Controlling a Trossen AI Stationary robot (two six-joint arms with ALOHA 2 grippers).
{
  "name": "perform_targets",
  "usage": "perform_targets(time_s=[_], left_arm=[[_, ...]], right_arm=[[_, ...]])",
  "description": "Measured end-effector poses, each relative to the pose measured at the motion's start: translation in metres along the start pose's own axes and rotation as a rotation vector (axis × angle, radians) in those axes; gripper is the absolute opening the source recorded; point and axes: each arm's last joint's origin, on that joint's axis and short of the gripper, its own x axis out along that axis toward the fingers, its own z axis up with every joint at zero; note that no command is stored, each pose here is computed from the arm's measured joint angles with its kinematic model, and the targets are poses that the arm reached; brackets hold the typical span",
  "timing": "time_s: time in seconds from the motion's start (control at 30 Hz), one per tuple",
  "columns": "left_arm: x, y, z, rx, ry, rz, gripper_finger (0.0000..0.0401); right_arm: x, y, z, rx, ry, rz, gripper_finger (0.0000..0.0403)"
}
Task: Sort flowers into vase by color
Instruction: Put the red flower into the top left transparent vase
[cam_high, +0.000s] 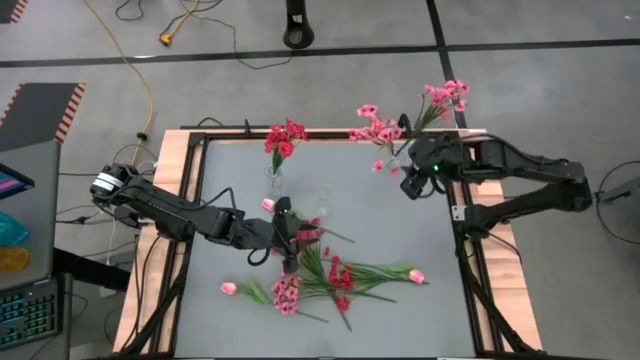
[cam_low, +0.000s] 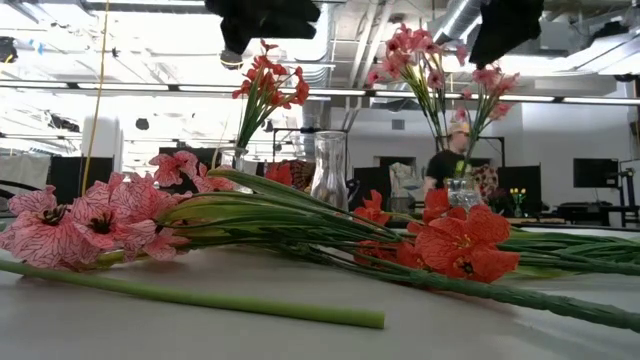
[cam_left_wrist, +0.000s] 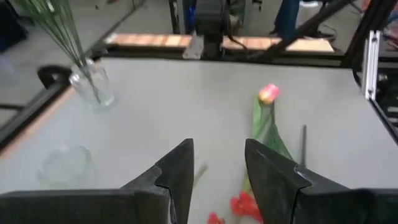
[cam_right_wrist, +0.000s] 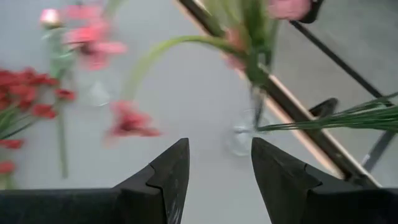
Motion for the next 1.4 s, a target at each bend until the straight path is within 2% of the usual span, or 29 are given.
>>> perform_targets(time_s=[0.3, 0.5, 0.63, 1.0, 1.4], left_arm=[[0.0, -0.002, -0.006, -0.042, 0.076, -0.084, 0.0132], [0.0, -0.002, -0.006, -0.021, 0.072, -0.076, 0.0132], [0.0, -0.002, -0.006, -0.019, 0.072, -0.076, 0.0132], [0.0, -0.001, -0.006, -0.018, 0.071, -0.075, 0.0132], [0.0, -0.001, -0.006, -0.011, 0.073, -0.075, 0.0132]], right_arm=[[-0.017, 0.031, -0.013, -0.02, -0.008, 0.159, 0.0198], [-0.025, 0.06, -0.026, -0.035, 0.086, 0.335, 0.0198], [-0.023, 0.088, -0.037, -0.115, 0.153, 0.383, 0.0198], [0.005, 0.183, -0.082, -0.379, 0.259, 0.383, 0.0198], [0.05, 0.232, -0.131, -0.529, 0.484, 0.308, 0.0198]])
